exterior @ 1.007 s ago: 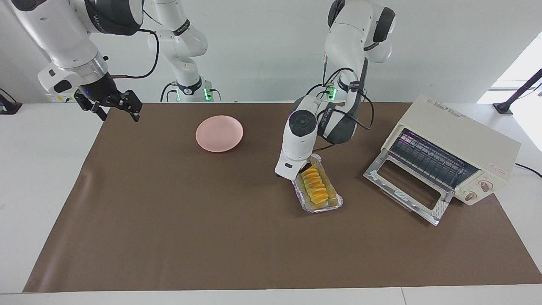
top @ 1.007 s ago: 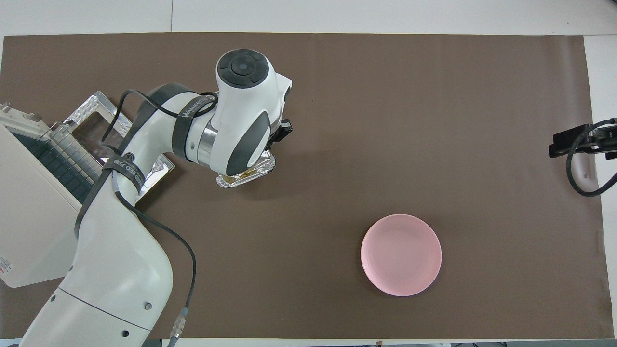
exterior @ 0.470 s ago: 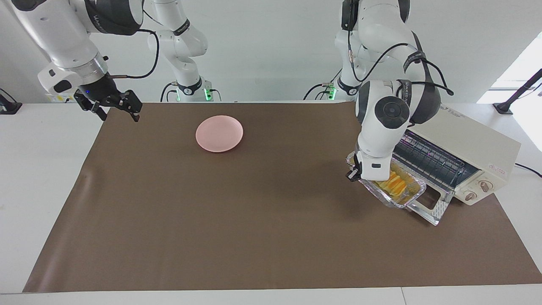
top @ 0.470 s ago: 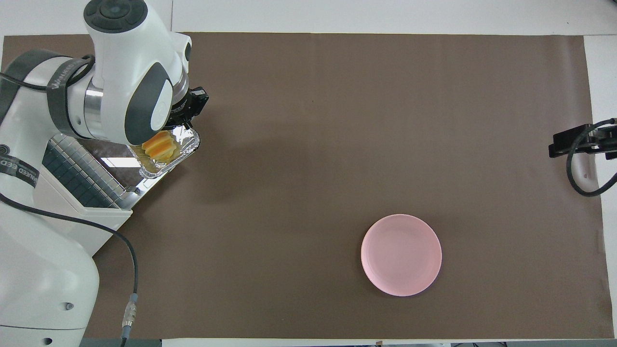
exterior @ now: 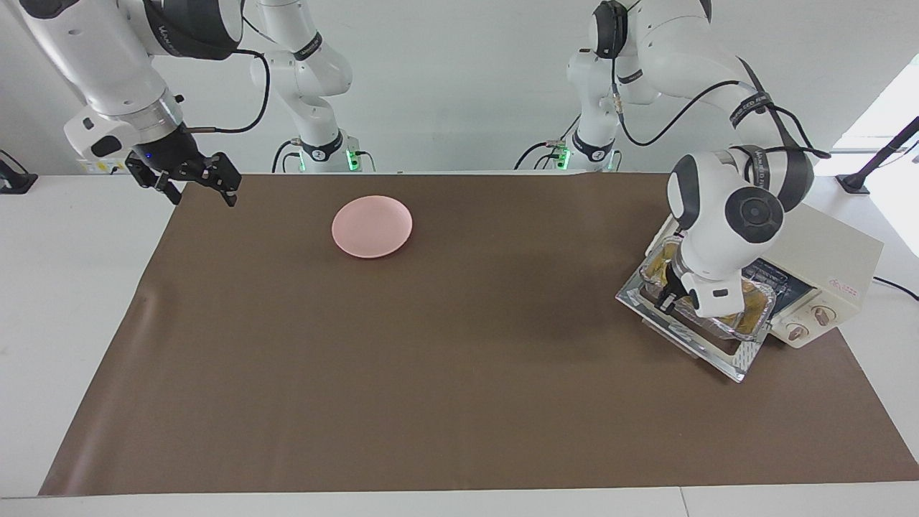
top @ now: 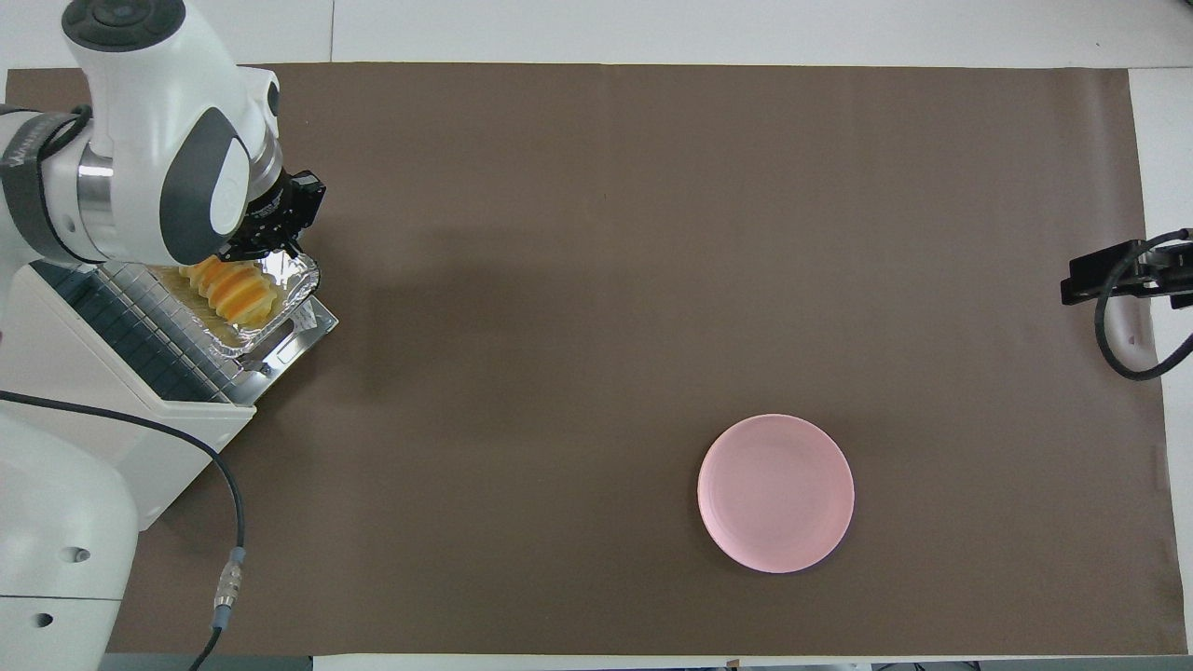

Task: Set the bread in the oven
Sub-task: 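Carry the foil tray with the left gripper into the open oven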

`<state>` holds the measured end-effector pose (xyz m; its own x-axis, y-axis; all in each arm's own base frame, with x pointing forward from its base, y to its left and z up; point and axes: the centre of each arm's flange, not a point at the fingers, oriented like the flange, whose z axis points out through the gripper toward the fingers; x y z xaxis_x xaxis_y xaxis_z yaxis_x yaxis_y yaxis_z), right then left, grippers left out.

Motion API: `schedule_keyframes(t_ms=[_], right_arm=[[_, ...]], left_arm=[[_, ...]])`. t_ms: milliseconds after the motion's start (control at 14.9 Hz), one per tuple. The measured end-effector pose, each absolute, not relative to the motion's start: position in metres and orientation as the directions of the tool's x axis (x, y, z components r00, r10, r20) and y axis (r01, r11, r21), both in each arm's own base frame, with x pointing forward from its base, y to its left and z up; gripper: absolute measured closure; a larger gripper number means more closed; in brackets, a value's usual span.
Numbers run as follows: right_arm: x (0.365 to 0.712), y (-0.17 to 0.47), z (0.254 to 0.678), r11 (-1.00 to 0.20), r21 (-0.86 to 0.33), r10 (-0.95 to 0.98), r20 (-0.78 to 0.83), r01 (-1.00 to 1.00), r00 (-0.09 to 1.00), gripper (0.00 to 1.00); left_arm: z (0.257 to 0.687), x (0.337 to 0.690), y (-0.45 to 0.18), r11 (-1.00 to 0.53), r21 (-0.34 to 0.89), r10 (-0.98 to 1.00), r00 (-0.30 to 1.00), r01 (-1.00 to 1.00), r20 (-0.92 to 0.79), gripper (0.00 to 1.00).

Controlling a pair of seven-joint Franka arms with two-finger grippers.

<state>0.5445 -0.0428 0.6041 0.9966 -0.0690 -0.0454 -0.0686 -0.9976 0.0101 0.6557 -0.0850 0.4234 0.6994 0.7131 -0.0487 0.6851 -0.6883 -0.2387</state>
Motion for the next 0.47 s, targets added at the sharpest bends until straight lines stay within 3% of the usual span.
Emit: schedule_keyframes(t_ms=[470], right_arm=[[0.544, -0.043, 0.604, -0.998, 0.010, -0.069, -0.045, -0.069, 0.997, 0.00]], left_arm=[[0.402, 0.639, -0.036, -0.659, -0.280, 0.744, 0.659, 0.698, -0.110, 0.98]])
